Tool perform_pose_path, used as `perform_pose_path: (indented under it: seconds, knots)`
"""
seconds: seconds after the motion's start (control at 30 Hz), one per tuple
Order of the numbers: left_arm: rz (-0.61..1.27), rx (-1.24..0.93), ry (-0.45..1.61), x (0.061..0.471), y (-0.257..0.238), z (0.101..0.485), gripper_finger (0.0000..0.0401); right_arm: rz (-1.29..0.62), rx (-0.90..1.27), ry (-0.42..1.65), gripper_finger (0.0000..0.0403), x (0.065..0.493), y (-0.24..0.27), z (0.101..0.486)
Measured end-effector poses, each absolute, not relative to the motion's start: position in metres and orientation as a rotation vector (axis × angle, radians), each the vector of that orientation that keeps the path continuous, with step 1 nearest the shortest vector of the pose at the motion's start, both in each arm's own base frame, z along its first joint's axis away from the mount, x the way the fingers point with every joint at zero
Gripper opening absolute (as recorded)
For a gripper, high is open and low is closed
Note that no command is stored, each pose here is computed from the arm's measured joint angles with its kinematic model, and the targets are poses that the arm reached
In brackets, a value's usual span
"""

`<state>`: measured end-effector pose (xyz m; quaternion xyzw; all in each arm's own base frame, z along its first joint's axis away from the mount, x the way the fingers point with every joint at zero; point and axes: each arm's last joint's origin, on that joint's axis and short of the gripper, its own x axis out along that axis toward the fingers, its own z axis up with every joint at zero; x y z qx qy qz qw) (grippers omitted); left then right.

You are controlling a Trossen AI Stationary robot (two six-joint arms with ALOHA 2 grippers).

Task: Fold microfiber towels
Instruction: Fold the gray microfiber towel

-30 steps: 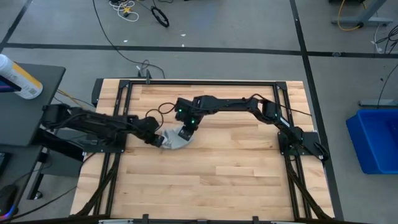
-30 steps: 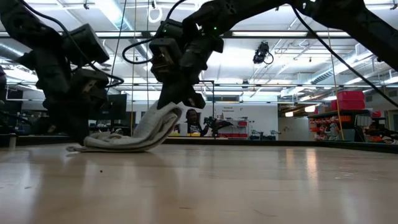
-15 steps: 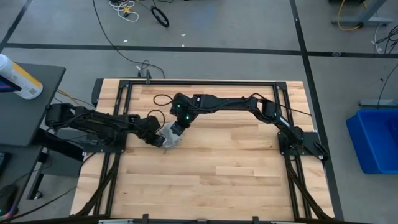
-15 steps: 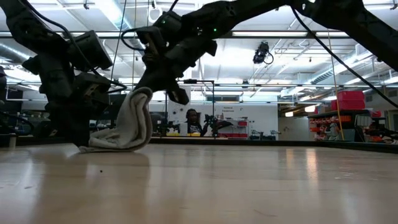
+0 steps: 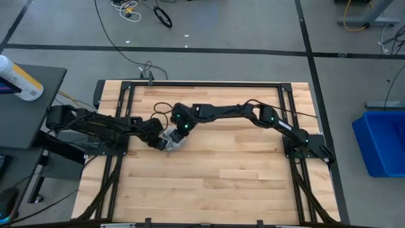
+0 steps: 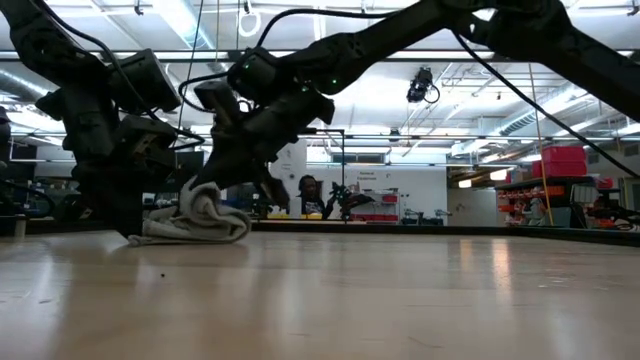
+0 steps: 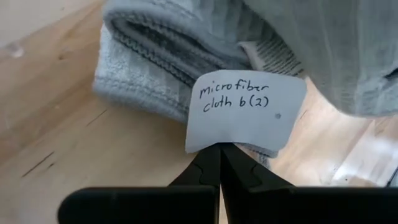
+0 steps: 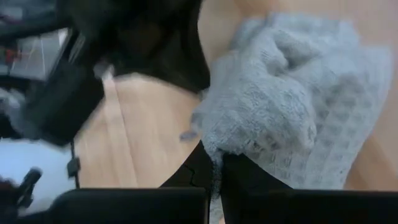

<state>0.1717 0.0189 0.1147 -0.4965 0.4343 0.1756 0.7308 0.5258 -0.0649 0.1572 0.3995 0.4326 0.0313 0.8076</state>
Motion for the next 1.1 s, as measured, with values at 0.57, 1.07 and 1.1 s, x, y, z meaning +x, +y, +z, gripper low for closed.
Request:
perform_pose_path:
  seconds: [0.57, 1.07, 1.1]
  knots:
    - [0.365, -1.081, 0.956, 0.172, 0.019, 0.115, 0.0, 0.025, 0.912, 0.795, 0.0195, 0.529, -0.098, 0.165]
    - [0.357, -1.067, 0.957, 0.172, 0.019, 0.115, 0.0, 0.102, 0.884, 0.814, 0.0137, 0.532, -0.077, 0.166]
    - [0.357, -1.067, 0.957, 0.172, 0.019, 0.115, 0.0, 0.102, 0.885, 0.814, 0.0126, 0.532, -0.077, 0.167]
